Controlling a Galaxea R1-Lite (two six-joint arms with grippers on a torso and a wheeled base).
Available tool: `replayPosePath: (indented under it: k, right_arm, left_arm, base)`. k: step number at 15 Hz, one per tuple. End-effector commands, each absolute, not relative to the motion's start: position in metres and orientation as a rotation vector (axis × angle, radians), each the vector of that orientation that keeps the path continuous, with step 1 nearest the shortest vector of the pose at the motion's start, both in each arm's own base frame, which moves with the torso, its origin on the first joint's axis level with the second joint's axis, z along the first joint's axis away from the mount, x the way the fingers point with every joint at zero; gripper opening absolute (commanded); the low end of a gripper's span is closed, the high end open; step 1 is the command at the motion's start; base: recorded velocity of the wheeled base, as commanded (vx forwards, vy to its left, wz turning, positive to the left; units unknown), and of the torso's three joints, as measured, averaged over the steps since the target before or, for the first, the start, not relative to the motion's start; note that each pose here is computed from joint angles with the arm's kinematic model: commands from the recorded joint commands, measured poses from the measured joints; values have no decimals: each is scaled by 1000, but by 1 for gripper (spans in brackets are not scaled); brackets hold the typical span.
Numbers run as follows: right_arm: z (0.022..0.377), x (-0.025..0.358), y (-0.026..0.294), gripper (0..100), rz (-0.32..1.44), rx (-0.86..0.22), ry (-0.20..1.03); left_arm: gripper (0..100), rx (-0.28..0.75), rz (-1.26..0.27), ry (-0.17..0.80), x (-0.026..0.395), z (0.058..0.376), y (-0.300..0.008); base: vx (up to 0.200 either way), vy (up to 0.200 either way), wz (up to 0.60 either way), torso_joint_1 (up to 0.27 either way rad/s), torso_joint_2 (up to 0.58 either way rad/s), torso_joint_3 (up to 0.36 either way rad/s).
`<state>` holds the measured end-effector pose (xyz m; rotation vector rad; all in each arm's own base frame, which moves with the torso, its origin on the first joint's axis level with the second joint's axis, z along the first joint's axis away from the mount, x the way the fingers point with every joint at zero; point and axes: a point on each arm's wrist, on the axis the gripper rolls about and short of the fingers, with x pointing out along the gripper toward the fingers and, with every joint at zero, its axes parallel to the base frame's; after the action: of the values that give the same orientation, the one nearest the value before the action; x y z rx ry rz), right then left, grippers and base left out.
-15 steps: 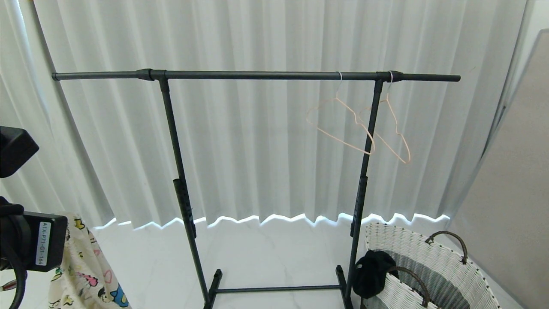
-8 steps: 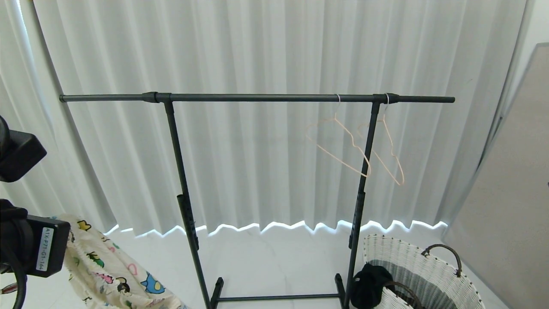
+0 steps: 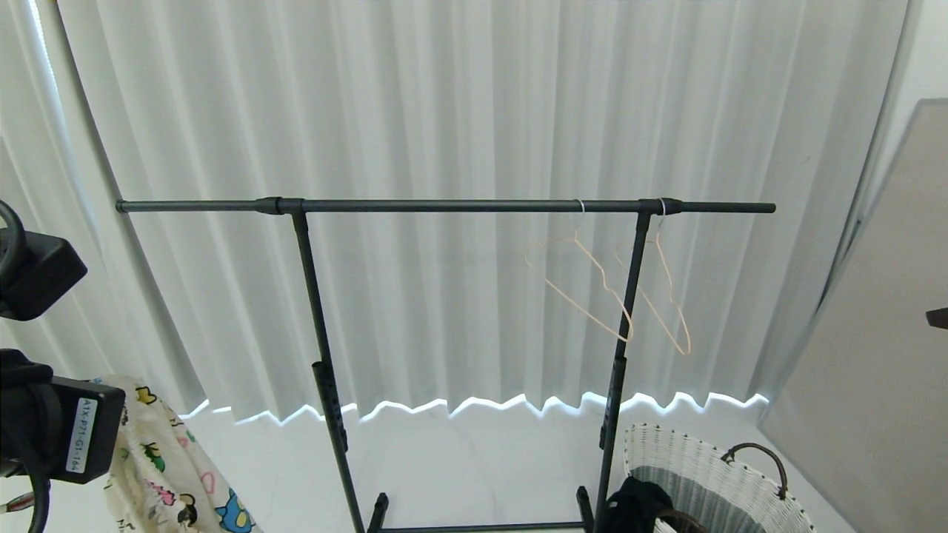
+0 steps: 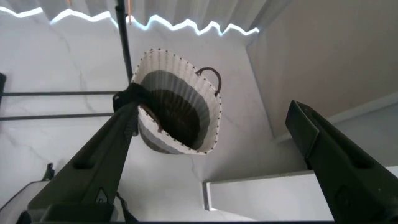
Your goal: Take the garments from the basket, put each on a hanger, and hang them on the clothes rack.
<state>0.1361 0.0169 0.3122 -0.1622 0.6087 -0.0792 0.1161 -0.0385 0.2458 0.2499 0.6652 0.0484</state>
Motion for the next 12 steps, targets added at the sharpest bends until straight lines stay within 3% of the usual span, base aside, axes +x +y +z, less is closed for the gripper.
replayPosePath:
  k: [1, 4, 12]
  right_arm:
    - [311, 142, 18, 100, -64, -159, 611]
    - [309, 153, 19, 100, -19, -129, 544]
    - [296, 164, 21, 100, 52, -108, 581]
  left_arm:
    - [0, 249, 43, 669, 116, 245, -39]
    - [0, 247, 31, 668, 116, 245, -39]
    - [0, 260, 2, 664, 115, 246, -43]
  base:
    - [0, 0, 0, 56, -119, -76]
    - [200, 0, 0, 17, -46, -25]
    - [200, 0, 0, 5, 2, -2]
